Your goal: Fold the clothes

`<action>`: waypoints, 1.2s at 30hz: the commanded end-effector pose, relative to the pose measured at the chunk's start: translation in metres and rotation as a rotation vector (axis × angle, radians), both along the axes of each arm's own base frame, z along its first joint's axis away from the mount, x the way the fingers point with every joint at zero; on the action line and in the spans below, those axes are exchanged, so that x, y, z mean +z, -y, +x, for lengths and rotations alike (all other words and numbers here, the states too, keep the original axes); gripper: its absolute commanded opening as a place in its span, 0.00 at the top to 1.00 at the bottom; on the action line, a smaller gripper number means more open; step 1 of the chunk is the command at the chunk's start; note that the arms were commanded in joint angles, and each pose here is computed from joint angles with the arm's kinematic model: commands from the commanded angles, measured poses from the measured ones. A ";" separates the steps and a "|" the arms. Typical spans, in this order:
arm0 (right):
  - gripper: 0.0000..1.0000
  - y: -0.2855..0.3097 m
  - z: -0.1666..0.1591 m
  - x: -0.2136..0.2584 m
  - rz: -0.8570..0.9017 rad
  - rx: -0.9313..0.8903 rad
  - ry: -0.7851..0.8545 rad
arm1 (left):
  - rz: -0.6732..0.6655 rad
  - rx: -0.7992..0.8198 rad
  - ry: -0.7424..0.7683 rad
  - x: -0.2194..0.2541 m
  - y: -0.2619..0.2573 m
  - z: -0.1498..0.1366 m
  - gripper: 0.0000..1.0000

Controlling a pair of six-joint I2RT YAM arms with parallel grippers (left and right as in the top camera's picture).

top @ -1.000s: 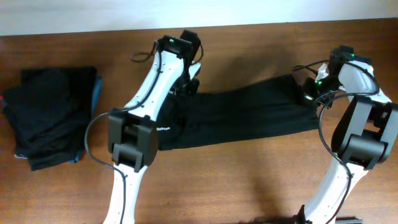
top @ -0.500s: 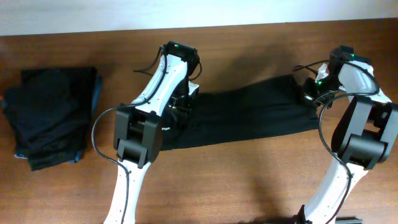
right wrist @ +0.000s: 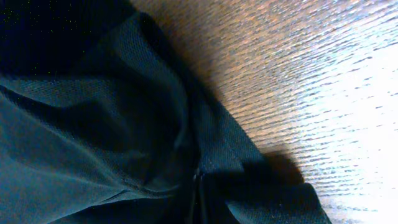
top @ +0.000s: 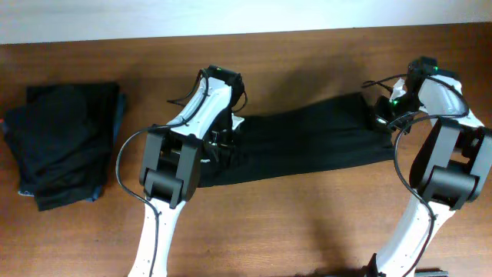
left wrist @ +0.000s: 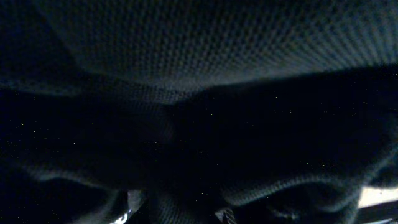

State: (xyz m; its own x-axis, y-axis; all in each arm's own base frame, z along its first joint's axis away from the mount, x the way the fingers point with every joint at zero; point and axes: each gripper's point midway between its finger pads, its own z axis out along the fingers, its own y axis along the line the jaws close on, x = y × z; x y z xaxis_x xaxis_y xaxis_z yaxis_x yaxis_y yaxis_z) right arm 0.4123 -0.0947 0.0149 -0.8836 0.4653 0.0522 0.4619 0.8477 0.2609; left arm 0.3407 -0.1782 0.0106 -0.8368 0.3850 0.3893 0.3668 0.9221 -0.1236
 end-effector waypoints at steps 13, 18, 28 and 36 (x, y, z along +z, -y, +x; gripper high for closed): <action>0.95 0.003 -0.002 0.005 -0.022 0.002 0.004 | -0.050 0.133 0.389 0.098 -0.059 0.094 0.68; 0.95 0.003 -0.002 0.005 -0.022 0.001 0.003 | -0.067 0.230 0.353 0.091 -0.092 0.097 0.59; 0.95 0.003 -0.003 0.005 -0.021 0.001 0.001 | -0.214 0.273 0.314 0.041 -0.095 0.102 0.54; 0.96 0.003 -0.003 0.005 -0.021 0.001 0.001 | -0.264 0.256 0.354 0.014 -0.088 0.110 0.55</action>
State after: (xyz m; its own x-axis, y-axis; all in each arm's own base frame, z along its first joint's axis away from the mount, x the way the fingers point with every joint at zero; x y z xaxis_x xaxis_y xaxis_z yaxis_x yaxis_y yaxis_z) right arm 0.4116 -0.0944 0.0149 -0.8829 0.4662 0.0559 0.4637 0.8469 0.2603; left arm 0.4508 -0.0885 0.0214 -0.9828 0.1847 0.0008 0.1789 0.9527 -0.2458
